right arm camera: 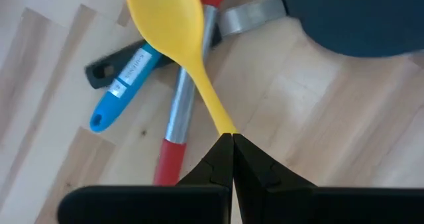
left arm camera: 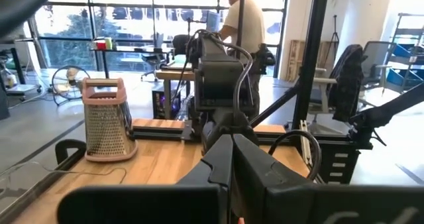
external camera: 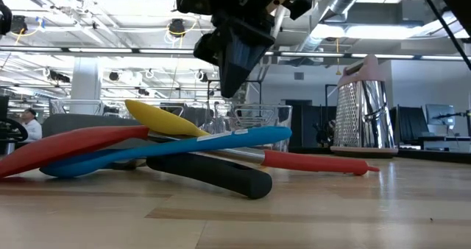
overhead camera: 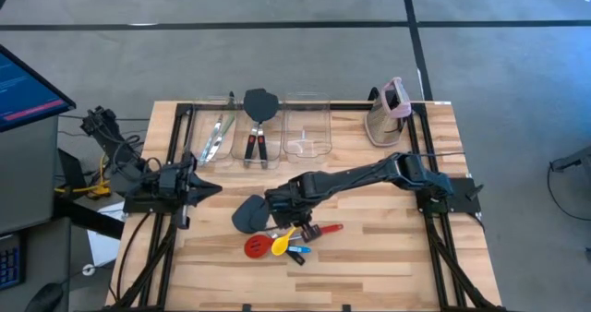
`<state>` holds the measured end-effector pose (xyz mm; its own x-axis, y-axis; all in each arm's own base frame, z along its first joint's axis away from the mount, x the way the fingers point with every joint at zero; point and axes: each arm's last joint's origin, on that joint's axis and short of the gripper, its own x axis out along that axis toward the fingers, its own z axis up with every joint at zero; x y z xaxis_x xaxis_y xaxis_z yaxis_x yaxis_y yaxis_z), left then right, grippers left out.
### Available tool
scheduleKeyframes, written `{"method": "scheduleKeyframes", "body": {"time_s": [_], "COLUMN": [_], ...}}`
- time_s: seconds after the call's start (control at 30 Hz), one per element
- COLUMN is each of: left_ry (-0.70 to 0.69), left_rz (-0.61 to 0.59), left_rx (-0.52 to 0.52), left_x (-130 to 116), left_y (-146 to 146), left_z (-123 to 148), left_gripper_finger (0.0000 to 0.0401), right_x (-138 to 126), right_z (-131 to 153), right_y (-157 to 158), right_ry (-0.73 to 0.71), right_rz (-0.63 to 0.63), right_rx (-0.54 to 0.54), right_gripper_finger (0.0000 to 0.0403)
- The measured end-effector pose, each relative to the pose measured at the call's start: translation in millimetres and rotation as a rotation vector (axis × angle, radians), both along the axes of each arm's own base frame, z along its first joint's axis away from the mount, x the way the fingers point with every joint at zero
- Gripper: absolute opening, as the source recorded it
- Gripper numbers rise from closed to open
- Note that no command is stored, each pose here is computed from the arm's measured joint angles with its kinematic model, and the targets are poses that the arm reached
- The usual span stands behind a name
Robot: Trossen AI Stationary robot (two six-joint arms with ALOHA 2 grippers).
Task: Pick & Place Kitchen Items
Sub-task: Put the yellow spoon into the right transparent bin
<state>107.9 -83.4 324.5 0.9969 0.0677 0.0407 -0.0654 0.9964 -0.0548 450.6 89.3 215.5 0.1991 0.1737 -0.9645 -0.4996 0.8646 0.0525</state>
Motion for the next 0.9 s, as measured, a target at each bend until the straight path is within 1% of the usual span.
{"method": "scheduleKeyframes", "body": {"time_s": [0.07,0.13,0.2,0.27,0.33,0.4,0.5,0.57,0.7,0.8,0.87,0.9], "left_ry": [0.001,0.001,0.002,0.002,0.003,0.005,0.007,0.006,0.008,0.007,0.008,0.007], "left_rz": [0.000,0.000,0.000,0.000,0.002,0.015,0.031,0.034,0.038,0.041,0.043,0.043], "left_rx": [0.001,0.001,0.002,0.003,0.003,0.004,0.005,0.004,0.006,0.005,0.005,0.004], "left_x": [0.1,0.0,0.1,0.1,0.1,0.1,0.1,0.0,0.3,0.2,0.3,0.3], "left_y": [-0.1,0.0,-0.1,-0.1,0.0,0.3,0.8,1.1,0.8,1.0,1.0,1.0], "left_z": [-0.2,-0.1,-0.2,-0.3,-0.3,-0.6,-0.8,-0.6,-1.3,-1.2,-1.3,-1.1], "left_gripper_finger": [0.0001,0.0001,0.0001,0.0001,0.0001,0.0001,0.0001,0.0001,0.0001,0.0001,0.0001,0.0001], "right_x": [-1.9,-7.6,-9.9,-17.9,-17.6,-26.1,-26.0,-28.1,-25.5,-21.3,-22.6,-20.6], "right_z": [-9.1,-17.3,-21.8,-21.7,-21.3,-19.2,-8.1,-4.5,-10.7,-17.5,-21.5,-22.0], "right_y": [0.3,-0.8,-1.0,-2.4,-2.3,-3.9,-4.5,-4.9,-6.3,-9.3,-10.9,-10.9], "right_ry": [0.021,0.061,0.050,0.050,-0.025,-0.041,-0.143,-0.153,-0.149,-0.150,-0.129,-0.145], "right_rz": [0.003,-0.010,-0.021,-0.026,-0.034,-0.054,-0.065,-0.068,-0.072,-0.076,-0.075,-0.061], "right_rx": [0.021,0.017,0.022,0.023,0.043,0.052,0.076,0.078,0.070,0.058,0.036,0.033], "right_gripper_finger": [0.0000,0.0000,0.0000,0.0000,0.0000,0.0000,0.0000,0.0000,0.0001,0.0011,0.0027,0.0038]}}
